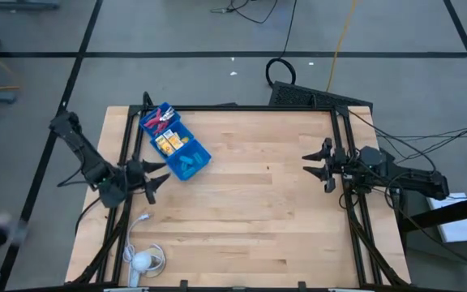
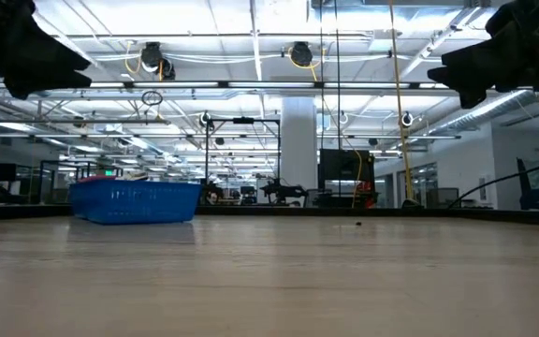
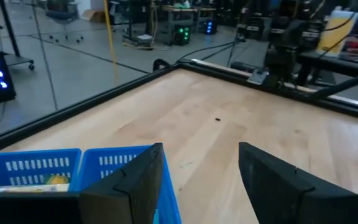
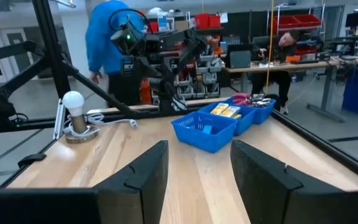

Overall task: Pick & Place School Supplies
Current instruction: Return to Home Position

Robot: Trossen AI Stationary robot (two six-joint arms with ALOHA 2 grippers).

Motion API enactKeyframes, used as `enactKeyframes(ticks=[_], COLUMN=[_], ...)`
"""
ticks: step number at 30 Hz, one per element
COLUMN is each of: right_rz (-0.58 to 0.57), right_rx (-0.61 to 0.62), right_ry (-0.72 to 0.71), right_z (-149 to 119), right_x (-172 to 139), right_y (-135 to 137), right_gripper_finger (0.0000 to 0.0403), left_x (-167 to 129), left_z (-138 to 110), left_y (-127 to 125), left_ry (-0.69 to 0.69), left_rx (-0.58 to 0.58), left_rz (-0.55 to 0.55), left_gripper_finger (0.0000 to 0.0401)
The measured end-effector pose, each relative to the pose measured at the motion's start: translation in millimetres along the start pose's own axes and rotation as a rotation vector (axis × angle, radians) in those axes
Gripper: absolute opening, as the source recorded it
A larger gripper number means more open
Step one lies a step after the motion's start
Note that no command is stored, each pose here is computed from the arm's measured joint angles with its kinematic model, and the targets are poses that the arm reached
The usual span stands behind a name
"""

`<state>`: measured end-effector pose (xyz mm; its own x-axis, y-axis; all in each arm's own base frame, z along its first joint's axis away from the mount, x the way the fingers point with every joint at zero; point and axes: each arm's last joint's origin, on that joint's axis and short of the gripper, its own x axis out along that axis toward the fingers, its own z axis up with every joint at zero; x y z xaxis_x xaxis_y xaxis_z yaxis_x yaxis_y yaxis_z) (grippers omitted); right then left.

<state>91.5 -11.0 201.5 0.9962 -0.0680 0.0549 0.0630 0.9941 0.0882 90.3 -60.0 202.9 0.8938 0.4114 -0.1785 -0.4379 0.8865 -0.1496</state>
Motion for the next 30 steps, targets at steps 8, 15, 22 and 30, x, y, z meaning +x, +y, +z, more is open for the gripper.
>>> enactKeyframes(ticks=[8,15,22,30], right_rz=[0.058,0.088,0.072,0.060], right_rx=[-0.003,-0.020,-0.031,-0.038], right_ry=[-0.010,-0.034,-0.036,-0.036], right_z=[0,2,2,2], right_x=[-1,-4,-4,-4], right_y=[2,3,3,2], right_gripper_finger=[0.0164,0.0164,0.0164,0.0164], left_x=[-10,-14,-13,4], left_z=[-25,-31,-26,-27], left_y=[7,30,16,7], left_ry=[-0.072,-0.035,-0.030,-0.108], left_rx=[0.013,-0.077,-0.088,0.013], left_rz=[-0.003,-0.037,-0.153,-0.367], left_gripper_finger=[0.0214,0.0214,0.0214,0.0214])
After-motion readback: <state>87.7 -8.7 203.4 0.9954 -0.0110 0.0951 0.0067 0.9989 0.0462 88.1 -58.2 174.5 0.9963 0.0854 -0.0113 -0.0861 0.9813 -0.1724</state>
